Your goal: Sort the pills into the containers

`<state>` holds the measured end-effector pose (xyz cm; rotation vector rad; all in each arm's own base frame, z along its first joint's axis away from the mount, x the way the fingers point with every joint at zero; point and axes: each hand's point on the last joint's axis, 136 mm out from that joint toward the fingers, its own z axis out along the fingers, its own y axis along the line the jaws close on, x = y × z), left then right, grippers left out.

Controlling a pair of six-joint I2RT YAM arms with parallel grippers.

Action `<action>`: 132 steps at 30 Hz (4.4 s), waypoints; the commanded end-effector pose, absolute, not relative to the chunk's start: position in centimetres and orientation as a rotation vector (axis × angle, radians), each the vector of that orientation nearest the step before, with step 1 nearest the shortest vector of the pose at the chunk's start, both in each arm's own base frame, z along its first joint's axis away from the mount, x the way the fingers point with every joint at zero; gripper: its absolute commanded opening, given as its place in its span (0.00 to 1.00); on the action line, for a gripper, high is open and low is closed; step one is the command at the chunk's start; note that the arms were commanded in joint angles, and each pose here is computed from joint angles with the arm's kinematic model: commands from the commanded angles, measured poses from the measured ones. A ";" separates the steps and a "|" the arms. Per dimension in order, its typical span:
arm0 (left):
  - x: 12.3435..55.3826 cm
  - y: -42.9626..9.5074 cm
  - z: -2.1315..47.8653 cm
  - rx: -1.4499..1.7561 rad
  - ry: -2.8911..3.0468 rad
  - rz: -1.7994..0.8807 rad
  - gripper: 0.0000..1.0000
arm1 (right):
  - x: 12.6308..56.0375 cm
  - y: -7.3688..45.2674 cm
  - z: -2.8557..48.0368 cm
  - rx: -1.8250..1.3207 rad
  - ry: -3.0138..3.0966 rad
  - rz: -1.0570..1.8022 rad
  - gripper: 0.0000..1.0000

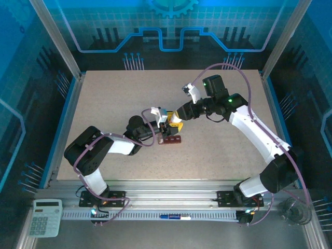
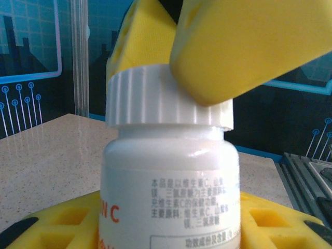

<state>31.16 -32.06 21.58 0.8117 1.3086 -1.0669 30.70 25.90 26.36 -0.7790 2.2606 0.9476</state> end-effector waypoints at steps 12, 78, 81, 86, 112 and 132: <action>30.3 -32.3 24.7 0.832 1.186 -1.072 0.00 | 30.1 23.9 20.8 -0.144 2.562 0.763 0.33; 30.0 -32.2 24.7 0.841 1.181 -1.073 0.00 | 30.4 25.9 25.7 -0.848 2.368 0.885 0.43; 30.0 -32.2 24.8 0.840 1.180 -1.073 0.00 | 30.0 26.1 25.0 -0.795 2.415 0.866 0.41; 30.0 -32.2 24.9 0.840 1.177 -1.071 0.00 | 29.8 25.9 23.2 -0.579 2.520 0.786 0.41; 30.0 -32.2 25.1 0.842 1.171 -1.074 0.00 | 30.6 24.4 30.5 -0.535 2.266 0.942 0.79; 29.9 -32.2 25.0 0.845 1.172 -1.079 0.00 | 30.8 24.9 27.7 -0.898 2.315 0.827 0.75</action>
